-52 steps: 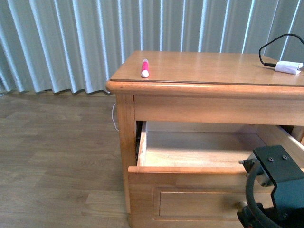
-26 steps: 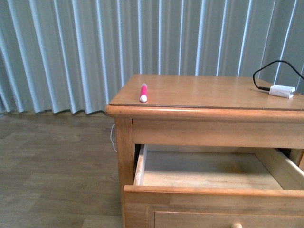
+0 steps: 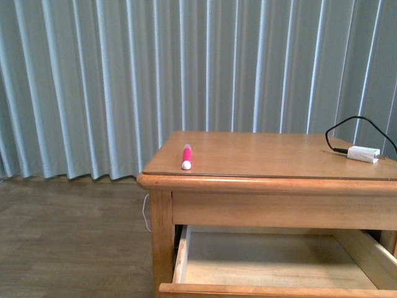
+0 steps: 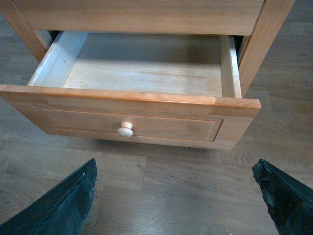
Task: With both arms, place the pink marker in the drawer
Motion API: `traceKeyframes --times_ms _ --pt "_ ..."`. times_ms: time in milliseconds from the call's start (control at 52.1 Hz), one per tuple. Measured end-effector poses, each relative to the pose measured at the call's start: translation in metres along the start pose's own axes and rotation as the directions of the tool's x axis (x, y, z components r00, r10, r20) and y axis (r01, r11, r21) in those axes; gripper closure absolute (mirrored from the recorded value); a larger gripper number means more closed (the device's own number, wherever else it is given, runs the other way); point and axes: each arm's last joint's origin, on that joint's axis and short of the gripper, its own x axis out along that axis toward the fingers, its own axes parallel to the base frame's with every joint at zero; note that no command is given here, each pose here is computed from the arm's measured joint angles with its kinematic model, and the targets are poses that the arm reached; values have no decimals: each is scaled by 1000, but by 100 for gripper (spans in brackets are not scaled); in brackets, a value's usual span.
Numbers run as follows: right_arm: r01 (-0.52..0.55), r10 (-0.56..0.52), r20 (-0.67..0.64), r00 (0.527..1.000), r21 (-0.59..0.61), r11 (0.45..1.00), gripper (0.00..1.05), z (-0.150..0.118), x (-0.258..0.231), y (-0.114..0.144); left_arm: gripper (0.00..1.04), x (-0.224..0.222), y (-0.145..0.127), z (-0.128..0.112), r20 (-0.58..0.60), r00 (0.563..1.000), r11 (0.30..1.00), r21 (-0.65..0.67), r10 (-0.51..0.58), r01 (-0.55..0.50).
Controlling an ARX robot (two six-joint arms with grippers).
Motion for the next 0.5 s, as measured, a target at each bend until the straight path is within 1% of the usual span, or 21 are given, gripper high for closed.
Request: traceKeyframes --times_ms 134,211,269,326,365,499 --pt "0 0 0 1000 0 1000 9 0 0 0 6 0 0 0 -3 1000 1000 -1 3 -3" --pt "0 0 0 1000 0 1000 9 0 0 0 6 3 -2 -3 -75 993 995 -31 91 -94" --pt "0 0 1 1000 0 1000 9 0 0 0 6 8 -8 1 -104 989 994 -24 102 -105" --pt "0 0 1 1000 0 1000 9 0 0 0 6 17 -16 14 -106 993 997 -44 59 -63" --pt "0 0 1 1000 0 1000 9 0 0 0 6 27 -22 29 -97 995 998 -52 34 -39" --pt "0 0 1 1000 0 1000 9 0 0 0 6 71 -37 62 -98 995 999 -46 13 -17"
